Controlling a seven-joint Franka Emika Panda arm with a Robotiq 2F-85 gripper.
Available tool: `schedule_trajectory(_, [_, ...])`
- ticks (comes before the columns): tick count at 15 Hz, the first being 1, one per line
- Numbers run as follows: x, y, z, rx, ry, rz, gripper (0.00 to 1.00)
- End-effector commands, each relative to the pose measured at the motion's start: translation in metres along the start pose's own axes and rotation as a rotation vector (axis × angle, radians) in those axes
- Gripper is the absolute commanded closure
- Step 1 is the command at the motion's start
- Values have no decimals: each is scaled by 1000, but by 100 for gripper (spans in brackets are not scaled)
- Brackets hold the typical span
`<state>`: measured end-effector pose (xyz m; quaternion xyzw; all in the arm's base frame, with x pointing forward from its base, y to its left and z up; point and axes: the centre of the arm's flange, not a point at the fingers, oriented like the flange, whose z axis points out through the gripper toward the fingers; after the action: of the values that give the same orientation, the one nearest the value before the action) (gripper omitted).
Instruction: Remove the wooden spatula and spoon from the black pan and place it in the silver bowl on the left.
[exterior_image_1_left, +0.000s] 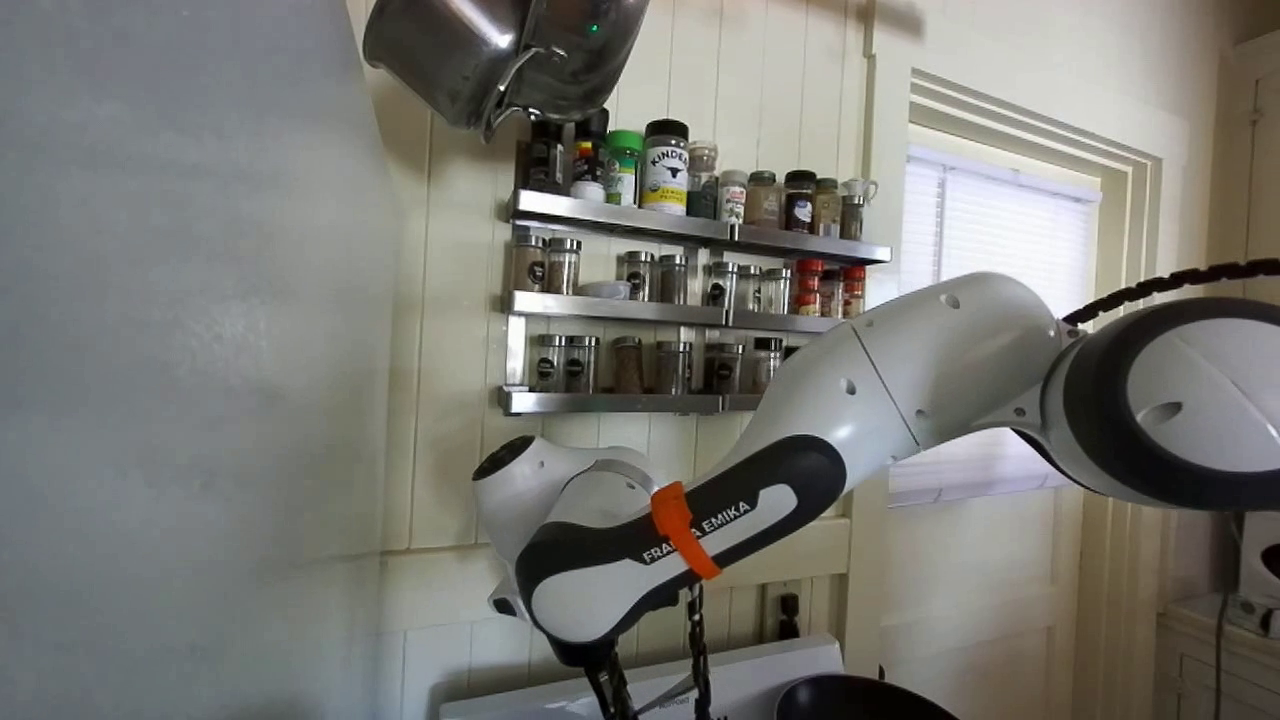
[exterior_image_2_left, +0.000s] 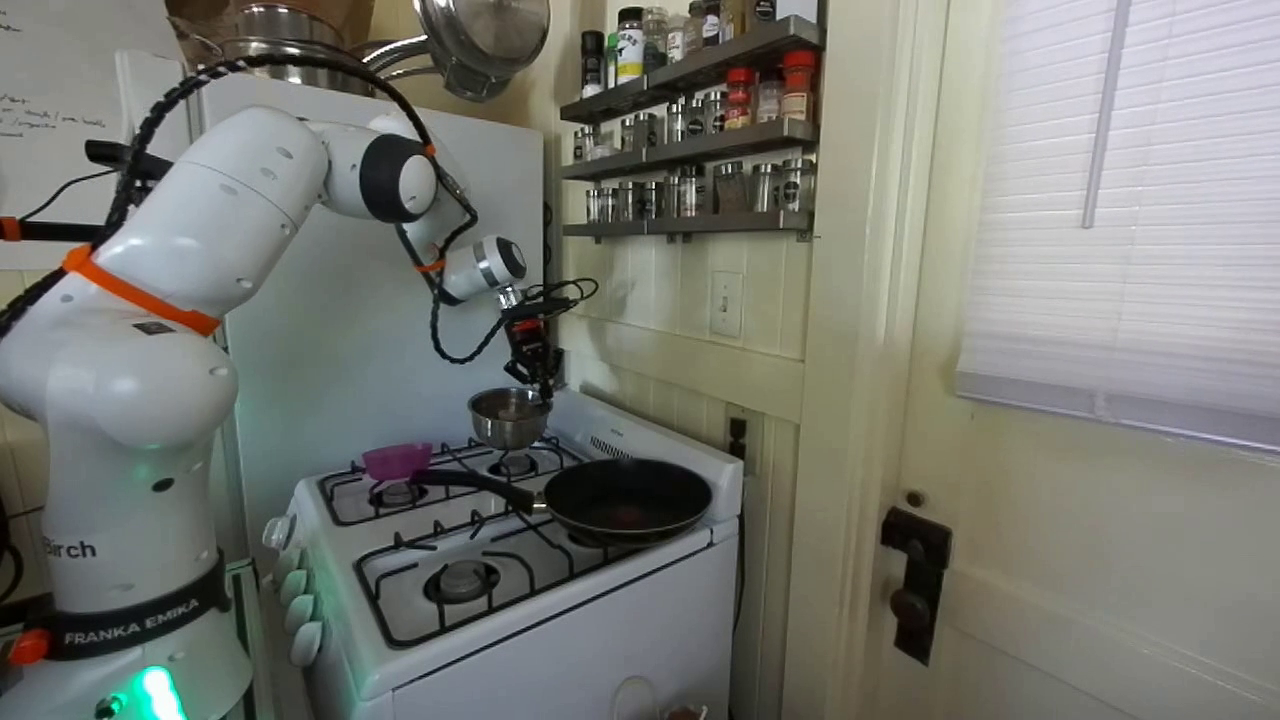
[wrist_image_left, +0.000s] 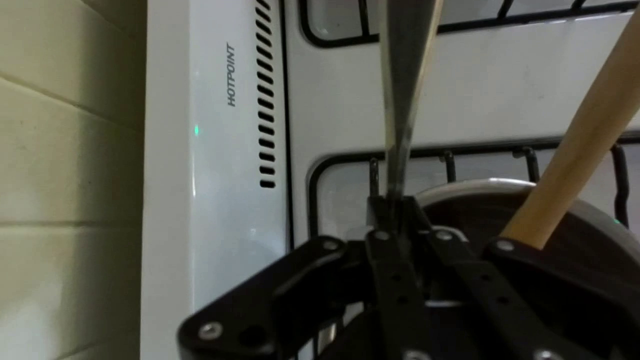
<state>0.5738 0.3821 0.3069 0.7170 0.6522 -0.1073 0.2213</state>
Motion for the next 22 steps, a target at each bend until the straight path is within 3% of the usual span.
schedule_trajectory(1, [30,7,5,14,12,-43,98])
schedule_trajectory(11, [70,-3,8,38,52,-83,98])
schedule_trajectory(13, [71,-5,6,48,55,-82,65])
schedule_trajectory(18, [66,-10,-1,60,63,-64,29])
schedule_trajectory(22, [42,-17,-11,72,46,-25,1])
